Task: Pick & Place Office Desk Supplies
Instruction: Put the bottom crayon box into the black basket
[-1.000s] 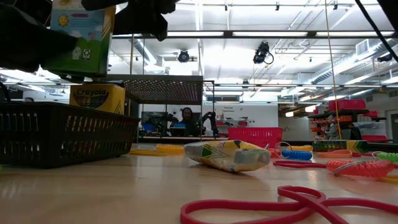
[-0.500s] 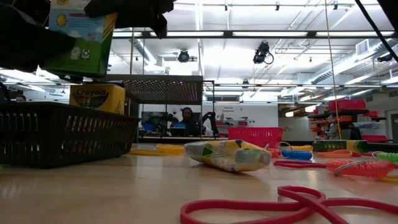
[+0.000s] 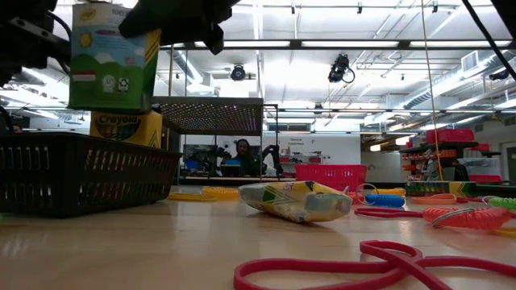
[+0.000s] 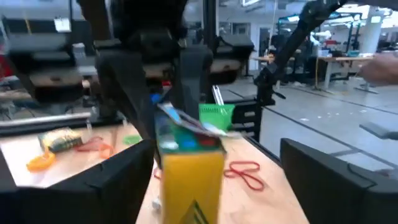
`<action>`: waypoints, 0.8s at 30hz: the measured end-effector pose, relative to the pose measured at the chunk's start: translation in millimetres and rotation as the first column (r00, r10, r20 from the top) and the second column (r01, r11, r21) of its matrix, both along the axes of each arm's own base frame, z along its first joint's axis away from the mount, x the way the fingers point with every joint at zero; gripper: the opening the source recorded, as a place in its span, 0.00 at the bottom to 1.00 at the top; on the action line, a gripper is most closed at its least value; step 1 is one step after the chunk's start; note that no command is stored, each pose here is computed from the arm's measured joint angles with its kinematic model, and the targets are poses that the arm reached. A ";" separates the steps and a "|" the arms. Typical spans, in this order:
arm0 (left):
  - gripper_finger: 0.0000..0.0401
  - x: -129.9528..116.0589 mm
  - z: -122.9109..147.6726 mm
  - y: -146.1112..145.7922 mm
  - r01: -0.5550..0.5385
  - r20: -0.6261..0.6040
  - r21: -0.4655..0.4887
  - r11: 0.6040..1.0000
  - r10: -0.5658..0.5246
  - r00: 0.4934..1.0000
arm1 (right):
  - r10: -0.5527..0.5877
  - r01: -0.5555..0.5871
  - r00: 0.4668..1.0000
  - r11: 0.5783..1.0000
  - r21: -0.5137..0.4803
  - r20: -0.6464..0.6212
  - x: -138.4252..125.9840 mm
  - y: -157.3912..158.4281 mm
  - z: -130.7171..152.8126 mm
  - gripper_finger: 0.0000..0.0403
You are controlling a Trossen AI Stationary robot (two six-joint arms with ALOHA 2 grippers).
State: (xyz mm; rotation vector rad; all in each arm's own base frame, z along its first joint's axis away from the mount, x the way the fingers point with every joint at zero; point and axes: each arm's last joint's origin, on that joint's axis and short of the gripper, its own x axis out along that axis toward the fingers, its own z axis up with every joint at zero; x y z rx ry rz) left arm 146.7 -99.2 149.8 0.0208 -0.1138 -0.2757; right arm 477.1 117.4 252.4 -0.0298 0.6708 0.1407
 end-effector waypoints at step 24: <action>0.86 -1.2 10.7 2.3 -0.055 0.119 0.036 0.998 0.050 0.992 | 0.016 -0.015 0.999 0.999 0.030 -0.030 19.6 2.3 -47.7 0.20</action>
